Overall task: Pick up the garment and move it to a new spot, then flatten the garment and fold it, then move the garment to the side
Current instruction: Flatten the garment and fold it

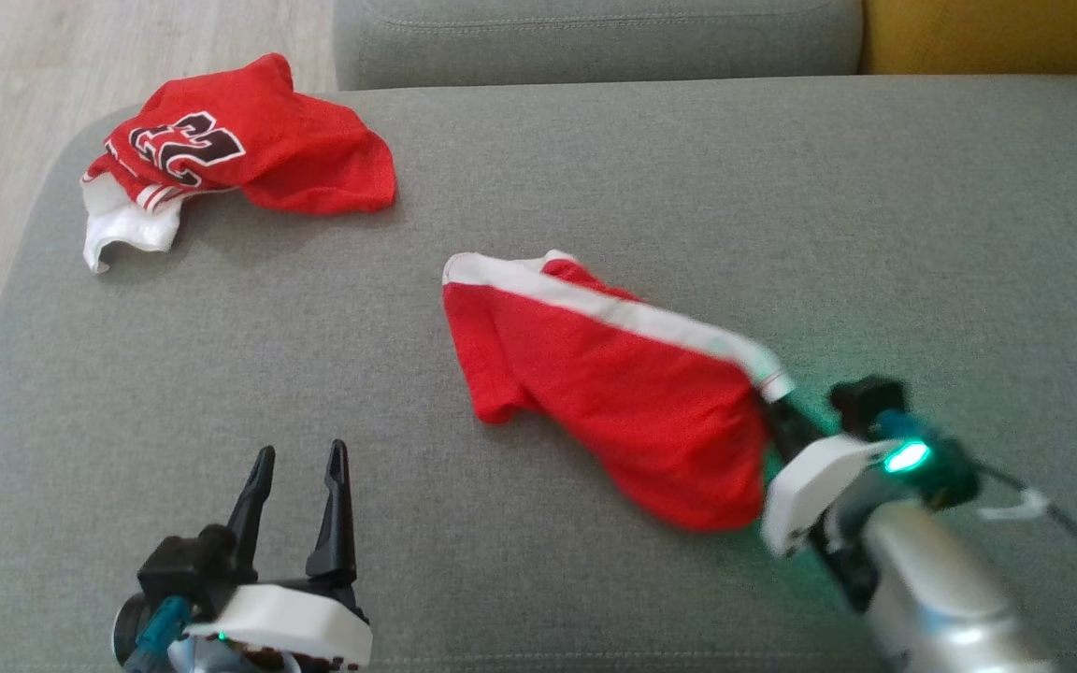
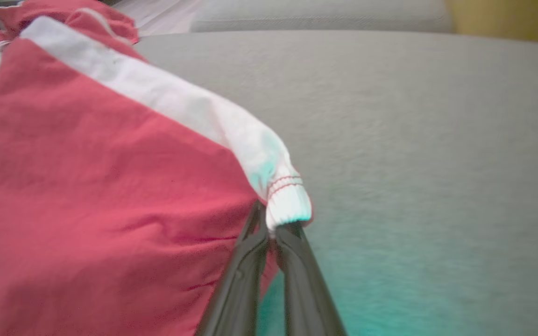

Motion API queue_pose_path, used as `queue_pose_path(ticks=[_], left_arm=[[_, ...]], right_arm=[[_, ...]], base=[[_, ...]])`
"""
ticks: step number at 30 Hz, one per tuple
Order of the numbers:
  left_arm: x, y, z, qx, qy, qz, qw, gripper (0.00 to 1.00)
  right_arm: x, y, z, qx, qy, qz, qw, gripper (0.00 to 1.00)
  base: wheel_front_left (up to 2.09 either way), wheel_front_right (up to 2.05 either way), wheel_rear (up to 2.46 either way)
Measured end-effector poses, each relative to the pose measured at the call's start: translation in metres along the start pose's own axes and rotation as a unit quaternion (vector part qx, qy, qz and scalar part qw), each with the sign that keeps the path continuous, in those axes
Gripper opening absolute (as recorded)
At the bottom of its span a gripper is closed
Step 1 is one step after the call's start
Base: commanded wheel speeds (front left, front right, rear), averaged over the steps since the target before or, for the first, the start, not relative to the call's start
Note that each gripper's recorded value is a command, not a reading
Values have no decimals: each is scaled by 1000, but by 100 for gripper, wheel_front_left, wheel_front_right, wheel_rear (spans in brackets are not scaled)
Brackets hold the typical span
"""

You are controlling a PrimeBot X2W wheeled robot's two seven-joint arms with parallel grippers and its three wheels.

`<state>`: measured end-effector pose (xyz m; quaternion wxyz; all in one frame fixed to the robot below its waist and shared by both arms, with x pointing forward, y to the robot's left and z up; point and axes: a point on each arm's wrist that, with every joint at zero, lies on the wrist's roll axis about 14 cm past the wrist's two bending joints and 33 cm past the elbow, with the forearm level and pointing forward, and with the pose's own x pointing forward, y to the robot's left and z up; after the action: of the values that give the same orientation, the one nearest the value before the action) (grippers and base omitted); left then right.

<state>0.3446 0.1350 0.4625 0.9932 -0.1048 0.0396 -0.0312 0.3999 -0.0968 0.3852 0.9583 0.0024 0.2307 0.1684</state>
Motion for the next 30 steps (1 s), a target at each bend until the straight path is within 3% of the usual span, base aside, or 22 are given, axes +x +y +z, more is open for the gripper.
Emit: queue_pose_path(ticks=[9,25,26,27,28,29,30], left_arm=[[5,-1,-2,0,4,-3,1000,100],[11,-3,-1,1,2,-7,1000,100],[11,-3,-1,1,2,-7,1000,100],[11,-3,-1,1,2,-7,1000,100],[11,-3,-1,1,3,-7,1000,100],[11,-3,-1,1,3,-6,1000,100],[11,-3,-1,1,2,-6,1000,100]], right_arm=[[-8,-68,12,-55,-8,-82,995,0],[-19,-107,8,-87,13,-145,986,0],[-19,-108,8,-88,13,-146,985,14],[-19,-108,8,-88,13,-146,985,34],[-19,-108,8,-87,13,-147,985,87],[-19,-108,8,-88,14,-148,985,100],[-19,-109,8,-90,15,-150,985,100]], base=[[0,0,0],[0,0,0],[0,0,0],[0,0,0],[0,0,0],[0,0,0],[0,0,0]])
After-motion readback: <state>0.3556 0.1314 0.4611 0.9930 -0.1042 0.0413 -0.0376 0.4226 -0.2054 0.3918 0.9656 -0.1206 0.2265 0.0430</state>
